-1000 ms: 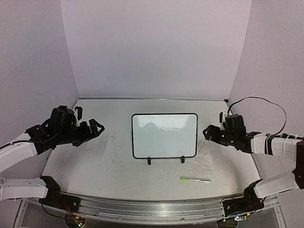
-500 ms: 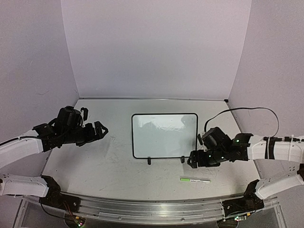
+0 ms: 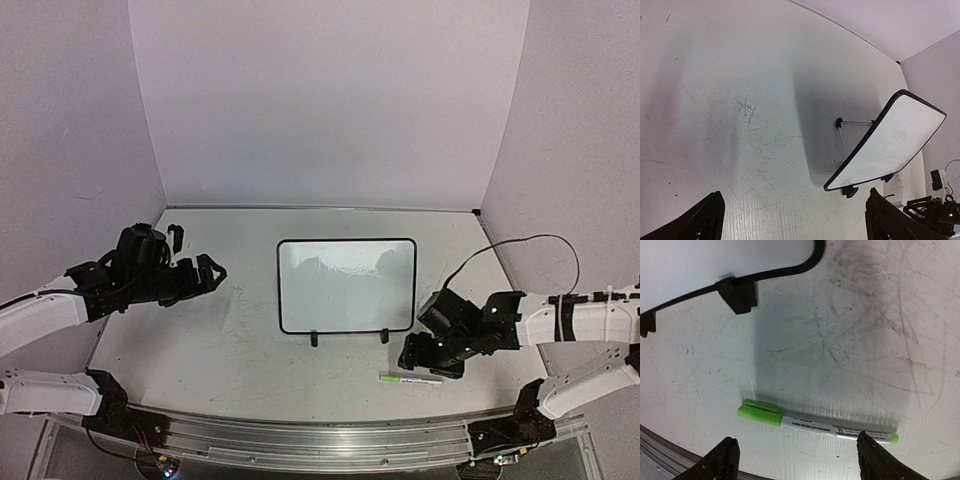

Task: Write a sentence on the whiteboard
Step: Pick up the whiteboard marker from the corner of the board.

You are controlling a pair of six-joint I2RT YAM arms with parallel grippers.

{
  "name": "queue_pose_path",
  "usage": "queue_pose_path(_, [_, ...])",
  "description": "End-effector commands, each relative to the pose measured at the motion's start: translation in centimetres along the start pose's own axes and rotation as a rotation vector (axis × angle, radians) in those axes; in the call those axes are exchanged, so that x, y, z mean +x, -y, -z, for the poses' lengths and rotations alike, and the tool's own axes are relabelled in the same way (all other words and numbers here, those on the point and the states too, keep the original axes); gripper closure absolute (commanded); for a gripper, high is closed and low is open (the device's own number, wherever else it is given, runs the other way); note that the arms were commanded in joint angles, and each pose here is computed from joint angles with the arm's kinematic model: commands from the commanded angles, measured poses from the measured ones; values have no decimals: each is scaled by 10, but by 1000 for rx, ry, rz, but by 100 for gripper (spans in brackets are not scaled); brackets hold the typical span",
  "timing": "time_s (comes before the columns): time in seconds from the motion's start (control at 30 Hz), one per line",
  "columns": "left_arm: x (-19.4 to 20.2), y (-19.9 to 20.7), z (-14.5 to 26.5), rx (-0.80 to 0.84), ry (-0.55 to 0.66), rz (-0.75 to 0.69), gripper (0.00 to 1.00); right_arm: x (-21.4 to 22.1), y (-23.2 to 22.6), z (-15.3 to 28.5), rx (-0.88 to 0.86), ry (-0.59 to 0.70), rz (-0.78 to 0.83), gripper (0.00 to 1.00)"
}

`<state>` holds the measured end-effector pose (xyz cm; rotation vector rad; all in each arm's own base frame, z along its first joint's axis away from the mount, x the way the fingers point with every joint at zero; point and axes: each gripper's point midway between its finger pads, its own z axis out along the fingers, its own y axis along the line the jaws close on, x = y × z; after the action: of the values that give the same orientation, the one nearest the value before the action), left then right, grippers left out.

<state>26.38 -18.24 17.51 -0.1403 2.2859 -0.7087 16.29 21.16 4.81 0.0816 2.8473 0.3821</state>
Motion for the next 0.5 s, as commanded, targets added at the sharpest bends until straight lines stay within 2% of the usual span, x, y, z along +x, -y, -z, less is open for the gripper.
queue_pose_path(0.0, [-9,9,6,43,41,-11,1,8,20,6,8,23,-496,21])
queue_pose_path(0.07, [-9,9,5,43,41,-11,1,16,32,6,46,14,-665,22])
queue_pose_path(0.13, [-8,9,5,45,38,-14,1,18,37,6,74,12,-764,24])
queue_pose_path(0.47, [-12,15,14,76,61,-13,1,19,39,-7,292,13,-917,31])
